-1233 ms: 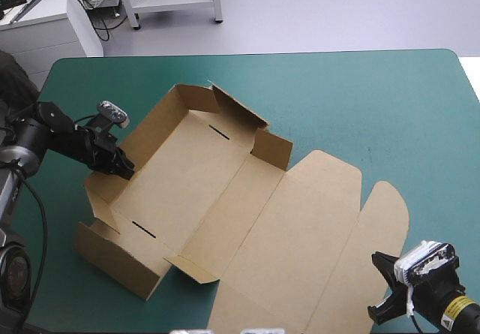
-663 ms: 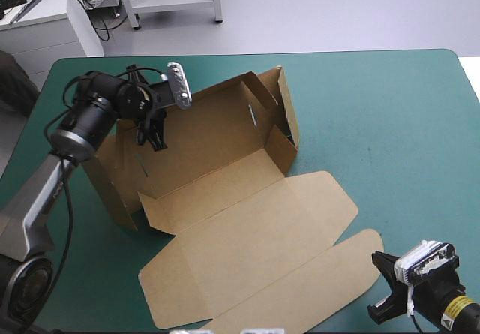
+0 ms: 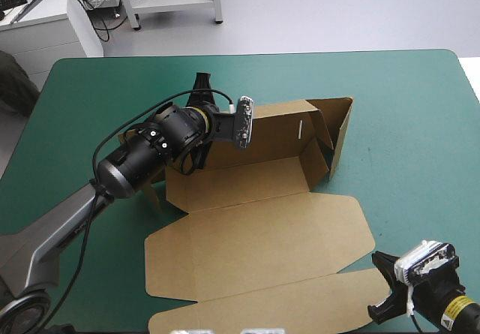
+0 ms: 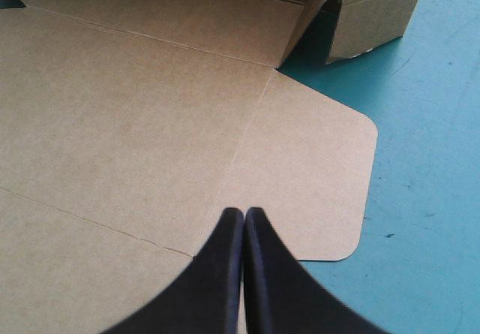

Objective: Fold the box

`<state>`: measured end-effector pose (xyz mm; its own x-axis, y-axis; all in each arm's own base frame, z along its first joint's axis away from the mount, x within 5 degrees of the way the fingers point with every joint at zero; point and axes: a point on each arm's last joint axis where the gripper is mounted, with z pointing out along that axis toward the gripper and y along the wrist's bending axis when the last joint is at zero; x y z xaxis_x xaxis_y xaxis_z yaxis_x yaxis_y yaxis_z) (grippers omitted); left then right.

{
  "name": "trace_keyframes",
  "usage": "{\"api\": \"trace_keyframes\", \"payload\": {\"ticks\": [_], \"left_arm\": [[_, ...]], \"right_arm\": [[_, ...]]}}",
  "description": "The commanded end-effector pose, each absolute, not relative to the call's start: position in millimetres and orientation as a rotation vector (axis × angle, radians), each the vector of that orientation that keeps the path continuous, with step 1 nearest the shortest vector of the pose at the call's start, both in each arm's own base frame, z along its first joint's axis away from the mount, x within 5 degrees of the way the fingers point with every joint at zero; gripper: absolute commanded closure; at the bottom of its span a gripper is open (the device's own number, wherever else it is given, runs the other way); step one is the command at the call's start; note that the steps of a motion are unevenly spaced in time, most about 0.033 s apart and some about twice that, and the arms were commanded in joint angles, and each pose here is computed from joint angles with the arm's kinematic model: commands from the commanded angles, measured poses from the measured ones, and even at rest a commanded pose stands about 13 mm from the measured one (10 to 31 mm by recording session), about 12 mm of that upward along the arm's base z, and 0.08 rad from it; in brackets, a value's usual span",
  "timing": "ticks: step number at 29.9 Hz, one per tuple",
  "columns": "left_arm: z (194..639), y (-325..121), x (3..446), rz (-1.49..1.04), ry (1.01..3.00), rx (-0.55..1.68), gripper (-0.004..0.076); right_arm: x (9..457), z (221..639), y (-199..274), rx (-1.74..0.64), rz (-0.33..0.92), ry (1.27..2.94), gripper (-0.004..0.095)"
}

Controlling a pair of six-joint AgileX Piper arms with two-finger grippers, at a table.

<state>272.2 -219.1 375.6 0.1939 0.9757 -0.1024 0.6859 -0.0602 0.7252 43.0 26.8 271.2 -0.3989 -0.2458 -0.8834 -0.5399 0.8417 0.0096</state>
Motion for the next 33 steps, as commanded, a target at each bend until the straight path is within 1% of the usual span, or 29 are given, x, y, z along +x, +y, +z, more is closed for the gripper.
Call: {"api": "trace_keyframes", "payload": {"ticks": [1,10,15,18,20,27,33], "left_arm": [[395,-213,254,0.584,1.441,1.747,0.0734],[383,-196,223,0.608,1.213,1.719,0.0734],[380,-194,213,0.566,1.112,1.678,0.0734],[382,-196,215,0.559,1.056,1.649,0.0734],[378,-198,220,0.576,1.053,1.660,0.0734],[350,-198,250,0.607,1.146,1.709,0.0734],[342,-208,259,0.607,1.095,1.687,0.0734]], "right_arm": [[46,285,28,-0.553,0.375,1.911,0.0928],[46,285,28,-0.553,0.375,1.911,0.0927],[46,285,28,-0.533,0.388,1.918,0.0927],[46,285,28,-0.527,0.393,1.920,0.0927],[46,285,28,-0.526,0.394,1.920,0.0927],[46,285,28,-0.526,0.394,1.920,0.0927],[46,285,28,-0.527,0.388,1.919,0.0927]]}}
